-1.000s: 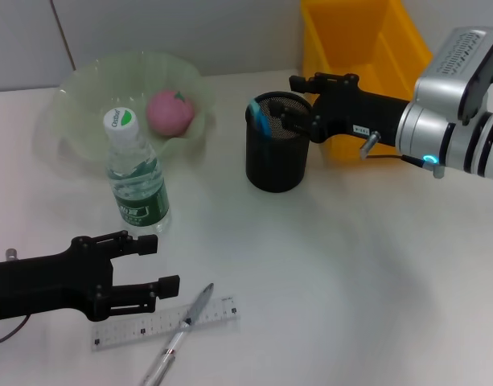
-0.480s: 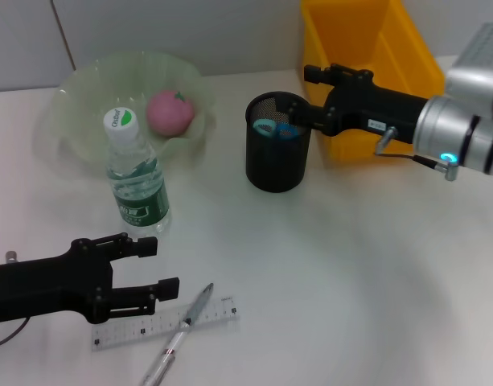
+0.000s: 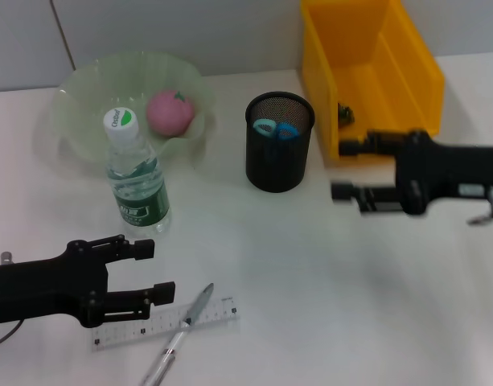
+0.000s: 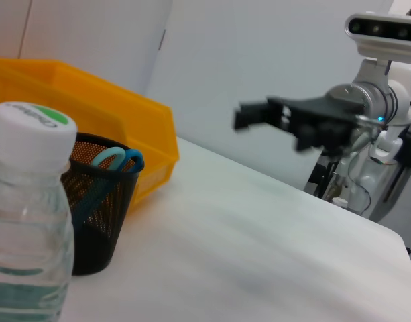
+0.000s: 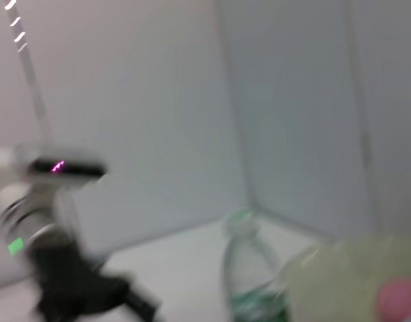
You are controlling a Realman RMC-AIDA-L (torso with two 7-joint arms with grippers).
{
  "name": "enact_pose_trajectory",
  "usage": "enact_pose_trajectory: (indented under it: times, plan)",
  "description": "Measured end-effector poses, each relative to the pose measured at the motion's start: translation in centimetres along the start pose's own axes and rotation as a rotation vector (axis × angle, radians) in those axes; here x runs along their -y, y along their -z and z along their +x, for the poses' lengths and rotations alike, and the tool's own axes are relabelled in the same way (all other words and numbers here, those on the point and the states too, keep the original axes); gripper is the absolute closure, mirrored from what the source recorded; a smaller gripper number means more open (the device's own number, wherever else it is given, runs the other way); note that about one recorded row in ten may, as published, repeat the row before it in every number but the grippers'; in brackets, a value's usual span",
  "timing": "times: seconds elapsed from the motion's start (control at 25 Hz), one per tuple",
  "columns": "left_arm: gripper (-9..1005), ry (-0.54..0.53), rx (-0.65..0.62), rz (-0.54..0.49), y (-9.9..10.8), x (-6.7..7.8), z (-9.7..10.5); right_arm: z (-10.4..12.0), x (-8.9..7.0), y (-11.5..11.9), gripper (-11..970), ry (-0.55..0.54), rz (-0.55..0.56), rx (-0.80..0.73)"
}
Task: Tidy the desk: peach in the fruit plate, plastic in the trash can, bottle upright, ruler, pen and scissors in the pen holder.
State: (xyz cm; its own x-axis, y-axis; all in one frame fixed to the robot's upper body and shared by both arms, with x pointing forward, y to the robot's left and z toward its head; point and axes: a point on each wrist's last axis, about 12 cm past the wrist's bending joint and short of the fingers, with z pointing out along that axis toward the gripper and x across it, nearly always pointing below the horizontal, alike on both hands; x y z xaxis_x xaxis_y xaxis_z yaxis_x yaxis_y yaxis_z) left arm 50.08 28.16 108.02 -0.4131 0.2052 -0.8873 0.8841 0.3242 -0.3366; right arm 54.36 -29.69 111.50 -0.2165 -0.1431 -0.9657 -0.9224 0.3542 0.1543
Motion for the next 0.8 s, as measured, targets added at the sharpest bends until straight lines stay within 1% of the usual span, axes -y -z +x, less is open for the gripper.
enact_pose_trajectory:
  times: [0.2,0.36,0.48,0.68,0.8]
  plan:
    - [231,-0.008,-0.004,0.011,0.2,0.0,-0.2,0.6,-0.6,1.0,208,-0.046,-0.095,-0.155]
    - [232,-0.011,-0.009,0.019,0.3,0.0,-0.4,1.0,-0.9,1.2,208,-0.071,-0.123,-0.241]
    - [233,-0.010,-0.011,0.021,0.3,0.0,-0.4,1.0,-0.8,1.1,209,-0.074,-0.134,-0.274]
    - [234,-0.013,-0.022,0.023,0.4,-0.1,-0.8,0.4,-0.6,1.1,209,-0.070,-0.127,-0.286]
    - [234,0.017,-0.054,0.027,0.6,-0.3,-1.8,-0.2,-0.2,0.8,209,-0.079,-0.119,-0.300]
